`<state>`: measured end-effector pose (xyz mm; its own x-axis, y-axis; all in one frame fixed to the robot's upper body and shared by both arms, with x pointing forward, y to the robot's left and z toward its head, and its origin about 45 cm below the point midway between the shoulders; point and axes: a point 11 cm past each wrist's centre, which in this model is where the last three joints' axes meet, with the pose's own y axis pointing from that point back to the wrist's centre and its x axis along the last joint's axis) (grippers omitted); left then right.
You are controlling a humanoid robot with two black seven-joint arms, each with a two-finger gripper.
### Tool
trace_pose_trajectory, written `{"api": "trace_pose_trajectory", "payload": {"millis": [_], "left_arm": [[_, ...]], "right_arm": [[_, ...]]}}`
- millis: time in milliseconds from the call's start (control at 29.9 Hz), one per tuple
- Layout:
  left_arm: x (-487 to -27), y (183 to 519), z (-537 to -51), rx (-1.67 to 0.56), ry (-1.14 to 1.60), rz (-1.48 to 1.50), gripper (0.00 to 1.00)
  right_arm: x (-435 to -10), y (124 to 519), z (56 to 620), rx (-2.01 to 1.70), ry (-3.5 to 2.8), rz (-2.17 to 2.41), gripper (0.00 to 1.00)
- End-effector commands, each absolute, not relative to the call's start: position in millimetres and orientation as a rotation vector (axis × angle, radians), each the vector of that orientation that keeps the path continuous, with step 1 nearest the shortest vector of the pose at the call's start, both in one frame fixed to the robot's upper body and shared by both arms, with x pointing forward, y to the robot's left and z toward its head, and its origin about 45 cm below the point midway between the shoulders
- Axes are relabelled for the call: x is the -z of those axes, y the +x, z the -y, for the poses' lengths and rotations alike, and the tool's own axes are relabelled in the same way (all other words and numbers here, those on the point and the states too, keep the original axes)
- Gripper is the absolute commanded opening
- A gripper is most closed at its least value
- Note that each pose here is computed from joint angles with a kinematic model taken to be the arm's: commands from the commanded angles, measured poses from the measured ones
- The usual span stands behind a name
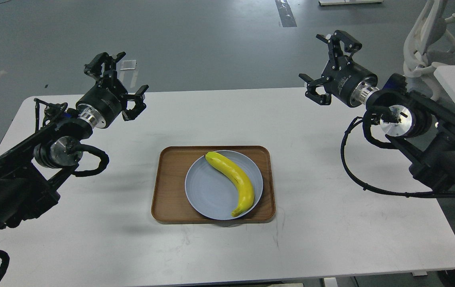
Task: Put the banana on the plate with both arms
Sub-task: 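Release the banana and raise the right gripper away from the plate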
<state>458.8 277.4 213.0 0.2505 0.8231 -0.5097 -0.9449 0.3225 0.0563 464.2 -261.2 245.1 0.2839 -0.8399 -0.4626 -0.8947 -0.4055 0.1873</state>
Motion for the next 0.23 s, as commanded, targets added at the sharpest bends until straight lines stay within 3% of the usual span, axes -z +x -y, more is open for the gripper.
{"api": "trace_pose_trajectory", "payload": {"millis": [0,201], "left_arm": [[-209.4,455.2,-282.1,-1.227,-0.31,-0.539,0.98],[-203.6,449.0,-285.8,-1.201,-0.333,-0.577,0.98]], "right_arm": [[-240.0,464.9,268.8,-0.803,-2.362,-1.67,1.0],[-236.4,465.9,270.3,-0.807,-2.347,-1.676,1.0]]}}
